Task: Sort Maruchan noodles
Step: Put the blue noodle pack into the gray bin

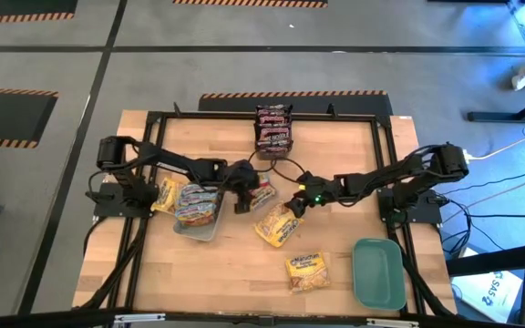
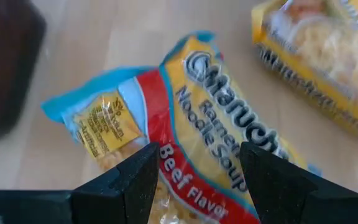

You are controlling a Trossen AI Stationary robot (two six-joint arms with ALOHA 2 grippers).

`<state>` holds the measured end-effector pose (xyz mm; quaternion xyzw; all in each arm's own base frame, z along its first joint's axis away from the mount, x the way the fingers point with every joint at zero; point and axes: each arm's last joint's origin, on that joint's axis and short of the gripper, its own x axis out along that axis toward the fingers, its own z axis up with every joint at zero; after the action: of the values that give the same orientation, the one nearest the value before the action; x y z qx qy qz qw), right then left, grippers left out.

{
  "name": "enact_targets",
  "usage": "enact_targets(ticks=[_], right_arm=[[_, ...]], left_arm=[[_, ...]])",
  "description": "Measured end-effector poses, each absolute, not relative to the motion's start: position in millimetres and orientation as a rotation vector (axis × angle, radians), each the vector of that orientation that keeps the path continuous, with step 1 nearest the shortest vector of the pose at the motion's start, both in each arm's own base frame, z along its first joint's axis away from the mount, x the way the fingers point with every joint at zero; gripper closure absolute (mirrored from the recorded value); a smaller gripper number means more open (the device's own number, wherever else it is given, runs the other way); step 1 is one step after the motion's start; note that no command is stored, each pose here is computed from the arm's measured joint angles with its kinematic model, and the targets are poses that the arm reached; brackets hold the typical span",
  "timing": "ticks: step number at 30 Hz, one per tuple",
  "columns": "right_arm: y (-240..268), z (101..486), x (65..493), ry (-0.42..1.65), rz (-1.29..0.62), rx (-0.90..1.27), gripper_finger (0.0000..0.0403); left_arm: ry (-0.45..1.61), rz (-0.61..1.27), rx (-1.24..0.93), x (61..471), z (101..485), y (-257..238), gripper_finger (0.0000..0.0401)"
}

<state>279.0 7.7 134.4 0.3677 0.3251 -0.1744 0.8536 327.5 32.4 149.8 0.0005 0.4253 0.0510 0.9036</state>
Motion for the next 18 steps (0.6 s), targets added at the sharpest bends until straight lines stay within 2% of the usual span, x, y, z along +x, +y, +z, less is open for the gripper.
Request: enact_targets(ticks=[13, 18], right_arm=[[-16, 127, 275, 0.726, -0.463, 0.789, 0.0095], [-29, 133, 266, 0.772, -0.486, 0.774, 0.0095]], left_arm=[[0.630, 0.126, -0.125, 382, 123, 36, 0.0183], [0.698, 0.103, -0.023, 386, 136, 34, 0.0183]])
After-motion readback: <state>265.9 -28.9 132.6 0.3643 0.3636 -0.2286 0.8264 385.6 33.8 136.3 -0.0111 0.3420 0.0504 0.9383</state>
